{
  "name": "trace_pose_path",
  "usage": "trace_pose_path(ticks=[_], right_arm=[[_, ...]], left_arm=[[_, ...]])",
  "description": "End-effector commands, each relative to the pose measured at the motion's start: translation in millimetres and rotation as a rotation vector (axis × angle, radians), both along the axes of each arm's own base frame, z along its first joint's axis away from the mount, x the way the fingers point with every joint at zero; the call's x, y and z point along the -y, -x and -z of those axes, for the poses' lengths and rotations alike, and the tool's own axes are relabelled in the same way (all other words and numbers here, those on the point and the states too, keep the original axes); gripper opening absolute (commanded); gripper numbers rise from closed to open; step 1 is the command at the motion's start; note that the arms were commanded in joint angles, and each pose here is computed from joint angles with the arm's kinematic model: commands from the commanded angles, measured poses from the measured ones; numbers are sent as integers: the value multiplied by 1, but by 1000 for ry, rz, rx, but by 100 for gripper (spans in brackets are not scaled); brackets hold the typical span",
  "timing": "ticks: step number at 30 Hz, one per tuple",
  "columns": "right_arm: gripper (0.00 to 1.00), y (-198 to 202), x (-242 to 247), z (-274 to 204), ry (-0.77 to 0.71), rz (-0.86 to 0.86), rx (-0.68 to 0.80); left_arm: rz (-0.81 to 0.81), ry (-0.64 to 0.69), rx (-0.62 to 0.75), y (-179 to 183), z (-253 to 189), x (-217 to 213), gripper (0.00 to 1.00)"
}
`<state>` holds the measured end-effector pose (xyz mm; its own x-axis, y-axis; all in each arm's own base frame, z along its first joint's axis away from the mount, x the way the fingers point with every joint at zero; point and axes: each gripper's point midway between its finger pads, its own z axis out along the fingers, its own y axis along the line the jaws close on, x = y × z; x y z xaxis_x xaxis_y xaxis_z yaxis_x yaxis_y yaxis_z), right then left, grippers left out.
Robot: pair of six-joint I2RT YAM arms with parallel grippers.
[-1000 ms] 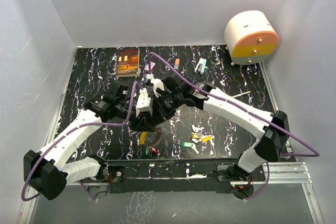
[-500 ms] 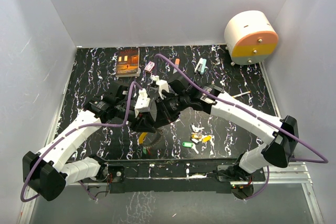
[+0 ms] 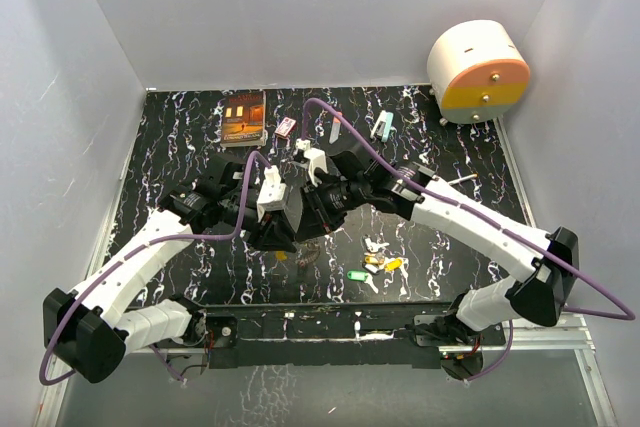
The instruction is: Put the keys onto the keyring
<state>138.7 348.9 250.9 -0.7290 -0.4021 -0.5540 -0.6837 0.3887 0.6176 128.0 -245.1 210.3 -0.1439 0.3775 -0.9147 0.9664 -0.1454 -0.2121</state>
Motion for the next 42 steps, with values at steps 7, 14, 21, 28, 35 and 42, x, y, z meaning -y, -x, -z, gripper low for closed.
trace_pose_path(ticks=[7,14,21,28,35,42], right_arm=[[7,3,-7,-23,-111,-30,32],[7,4,-7,-23,-110,-27,23],[7,5,-8,-18,-98,-33,0],[7,4,-8,-15,-78,-38,-9],[7,4,-8,-14,-64,-39,-14],[7,2,-8,-16,-60,-41,-7]], left_arm=[[4,42,15,-2,-14,5,24],[12,56,14,-2,-20,7,23],[18,65,7,-1,-20,7,22],[30,60,17,0,-21,6,22],[54,65,13,5,-24,7,19],[79,60,-7,12,-20,6,13]])
